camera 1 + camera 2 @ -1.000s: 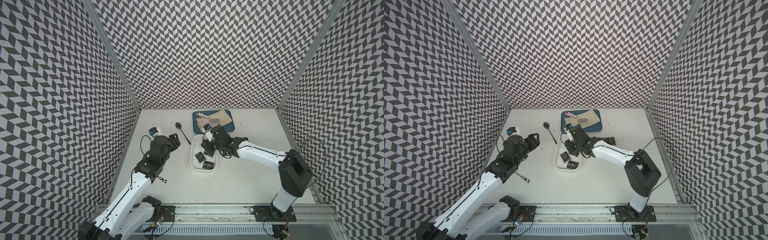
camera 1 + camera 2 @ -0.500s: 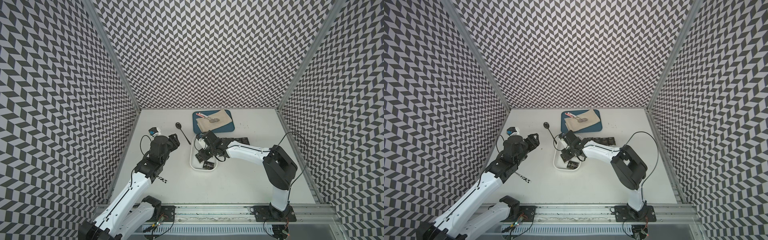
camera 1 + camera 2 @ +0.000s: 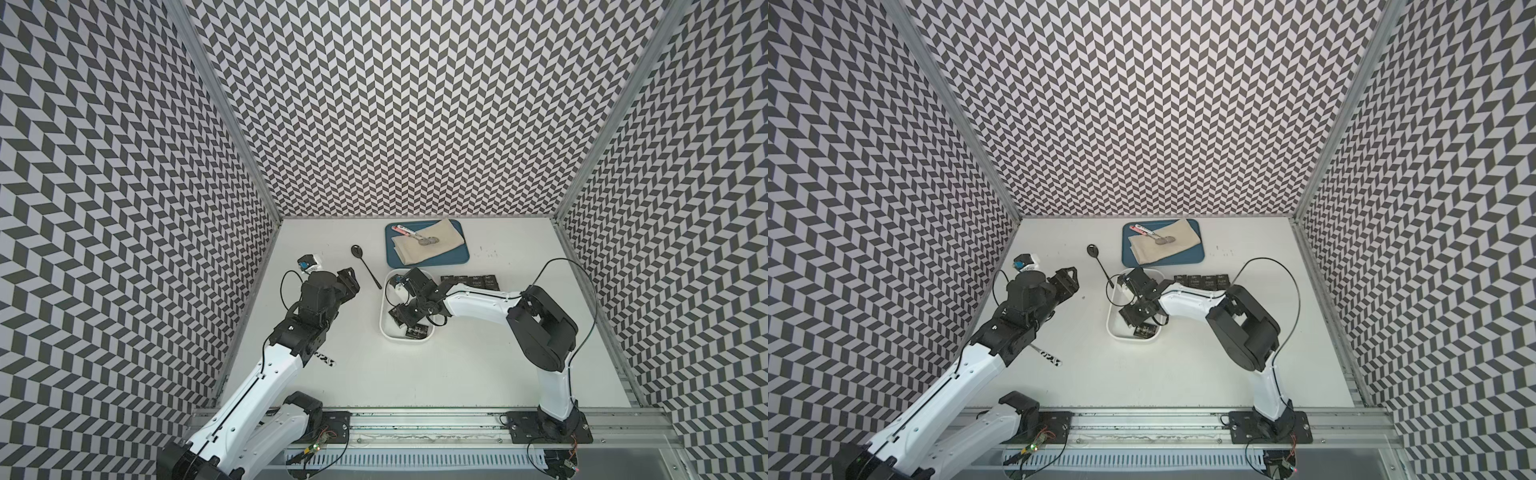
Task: Take the pocket tissues out of the storage box
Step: Pick up the pocket tissues from the storage box.
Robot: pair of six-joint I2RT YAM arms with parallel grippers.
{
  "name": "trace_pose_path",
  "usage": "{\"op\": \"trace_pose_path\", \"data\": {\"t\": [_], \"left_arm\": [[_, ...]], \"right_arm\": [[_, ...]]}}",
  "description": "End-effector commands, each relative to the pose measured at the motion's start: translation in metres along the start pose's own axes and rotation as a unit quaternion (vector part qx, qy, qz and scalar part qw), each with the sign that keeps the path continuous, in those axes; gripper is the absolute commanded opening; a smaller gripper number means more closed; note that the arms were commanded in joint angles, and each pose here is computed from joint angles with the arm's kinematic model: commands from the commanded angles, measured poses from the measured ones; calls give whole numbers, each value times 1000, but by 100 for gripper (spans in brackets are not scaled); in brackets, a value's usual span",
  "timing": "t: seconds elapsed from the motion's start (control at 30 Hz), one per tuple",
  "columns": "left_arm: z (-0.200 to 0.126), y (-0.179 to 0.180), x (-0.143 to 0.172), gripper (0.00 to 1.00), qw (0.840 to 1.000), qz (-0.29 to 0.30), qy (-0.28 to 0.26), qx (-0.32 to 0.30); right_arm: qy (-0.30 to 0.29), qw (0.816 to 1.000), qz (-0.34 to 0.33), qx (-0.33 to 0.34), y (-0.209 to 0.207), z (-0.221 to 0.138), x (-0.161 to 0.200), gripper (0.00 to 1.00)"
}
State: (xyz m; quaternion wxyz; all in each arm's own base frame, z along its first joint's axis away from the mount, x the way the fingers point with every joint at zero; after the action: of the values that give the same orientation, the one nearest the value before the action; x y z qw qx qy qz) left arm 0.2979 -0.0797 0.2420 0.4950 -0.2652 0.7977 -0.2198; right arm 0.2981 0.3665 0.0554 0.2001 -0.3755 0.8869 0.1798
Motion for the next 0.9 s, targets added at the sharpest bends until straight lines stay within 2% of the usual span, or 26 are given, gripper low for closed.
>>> {"op": "trace_pose_path", "data": {"t": [0.0, 0.2, 0.47, 0.6, 0.73, 0.87], "left_arm": [[-5, -8, -11, 70, 1000, 1, -16, 6], [-7, -8, -12, 70, 1000, 0, -17, 8], [-7, -7, -13, 70, 1000, -1, -19, 6], [-7, -7, -13, 70, 1000, 0, -20, 6], [-7, -6, -14, 70, 1000, -1, -22, 6], [-7, -8, -14, 70, 1000, -3, -21, 9]], "right_arm": [[14, 1000, 6, -4, -2, 13, 8, 16], [-15, 1000, 11, -2, -1, -6, -6, 10], [-103, 994, 29, -6, -4, -65, -37, 7], [-135, 989, 52, -11, -16, -90, -39, 7], [-170, 981, 87, -4, -41, -121, -32, 7], [-196, 969, 147, 37, -87, -151, -10, 8]]}}
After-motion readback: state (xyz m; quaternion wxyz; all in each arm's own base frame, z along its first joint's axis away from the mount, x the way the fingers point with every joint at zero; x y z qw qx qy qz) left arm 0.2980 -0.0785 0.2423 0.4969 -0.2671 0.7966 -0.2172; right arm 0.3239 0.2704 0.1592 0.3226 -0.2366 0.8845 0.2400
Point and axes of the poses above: each gripper's point midway between its finger pads, its own z axis out along the fingers, its own y axis along the line the jaws close on, x = y × z, the point moved 2 cm from there along -z, back along the fingers, and after that the axes turned 6 degrees about -z, right-handed, at the moved point
